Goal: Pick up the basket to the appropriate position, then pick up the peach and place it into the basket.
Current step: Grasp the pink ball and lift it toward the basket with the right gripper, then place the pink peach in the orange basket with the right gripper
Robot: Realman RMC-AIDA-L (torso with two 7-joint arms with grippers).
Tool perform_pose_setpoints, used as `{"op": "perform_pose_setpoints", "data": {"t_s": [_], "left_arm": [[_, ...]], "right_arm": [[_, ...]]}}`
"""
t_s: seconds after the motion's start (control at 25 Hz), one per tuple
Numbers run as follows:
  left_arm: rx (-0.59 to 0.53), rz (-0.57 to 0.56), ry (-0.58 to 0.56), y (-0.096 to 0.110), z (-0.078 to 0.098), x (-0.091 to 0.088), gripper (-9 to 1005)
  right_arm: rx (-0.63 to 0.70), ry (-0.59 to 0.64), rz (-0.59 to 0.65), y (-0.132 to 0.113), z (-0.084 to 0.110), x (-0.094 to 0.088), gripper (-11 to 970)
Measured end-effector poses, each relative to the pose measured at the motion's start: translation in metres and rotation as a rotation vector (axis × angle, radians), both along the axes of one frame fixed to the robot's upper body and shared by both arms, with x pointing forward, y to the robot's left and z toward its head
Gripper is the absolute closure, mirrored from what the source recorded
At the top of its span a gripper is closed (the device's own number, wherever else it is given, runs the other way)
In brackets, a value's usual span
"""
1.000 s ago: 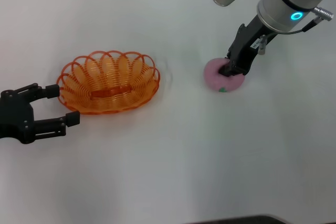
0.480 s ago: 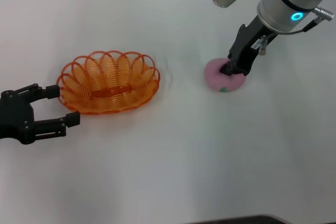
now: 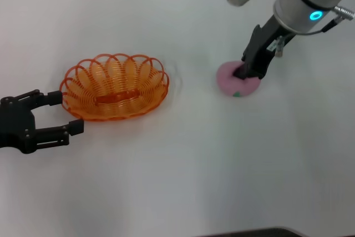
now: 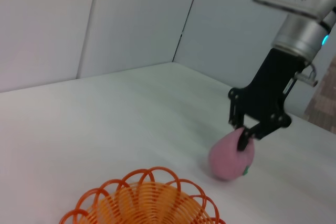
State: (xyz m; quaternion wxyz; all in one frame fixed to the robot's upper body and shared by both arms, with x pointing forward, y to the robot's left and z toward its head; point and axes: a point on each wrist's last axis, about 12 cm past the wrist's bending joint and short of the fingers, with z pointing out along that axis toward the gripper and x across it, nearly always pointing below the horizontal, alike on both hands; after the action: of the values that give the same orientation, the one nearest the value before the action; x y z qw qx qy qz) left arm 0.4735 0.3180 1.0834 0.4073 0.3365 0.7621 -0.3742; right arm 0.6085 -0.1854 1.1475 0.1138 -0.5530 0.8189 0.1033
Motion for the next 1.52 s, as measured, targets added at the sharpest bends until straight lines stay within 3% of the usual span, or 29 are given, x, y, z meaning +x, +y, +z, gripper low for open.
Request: {"op": "perform_pose_setpoints", "data": {"t_s": [0.08, 0.12, 0.4, 0.6, 0.96, 1.16, 1.52], "left_arm": [[0.0, 0.001, 0.001, 0.0, 0.0, 0.0, 91], [0.001, 0.001, 0.001, 0.0, 0.0, 0.0, 91], [0.001, 0.002, 0.001, 0.0, 0.0, 0.0, 91], [0.001, 0.0, 0.001, 0.0, 0.0, 0.0, 91], [-0.001, -0.002, 0.001, -0.001, 0.0, 0.001, 91], [-0.001, -0.002, 0.002, -0.001, 0.001, 0.001, 91], [0.0, 0.0, 0.001, -0.001, 0.001, 0.001, 91]], "right_arm": [[0.046, -0.032, 0.008, -0.001, 0.023, 0.0, 903], [0.046, -0.032, 0.008, -0.001, 0.023, 0.0, 903], [0.105, -0.092, 0.062, -0.003, 0.079, -0.01, 904], [0.122, -0.122, 0.088, -0.001, 0.098, -0.015, 903], [0.139, -0.12, 0.098, 0.0, 0.096, -0.016, 905], [0.236, -0.136, 0.114, 0.003, 0.091, -0.014, 905], [0.616, -0.174, 0.093, 0.01, 0.036, -0.004, 905]]}}
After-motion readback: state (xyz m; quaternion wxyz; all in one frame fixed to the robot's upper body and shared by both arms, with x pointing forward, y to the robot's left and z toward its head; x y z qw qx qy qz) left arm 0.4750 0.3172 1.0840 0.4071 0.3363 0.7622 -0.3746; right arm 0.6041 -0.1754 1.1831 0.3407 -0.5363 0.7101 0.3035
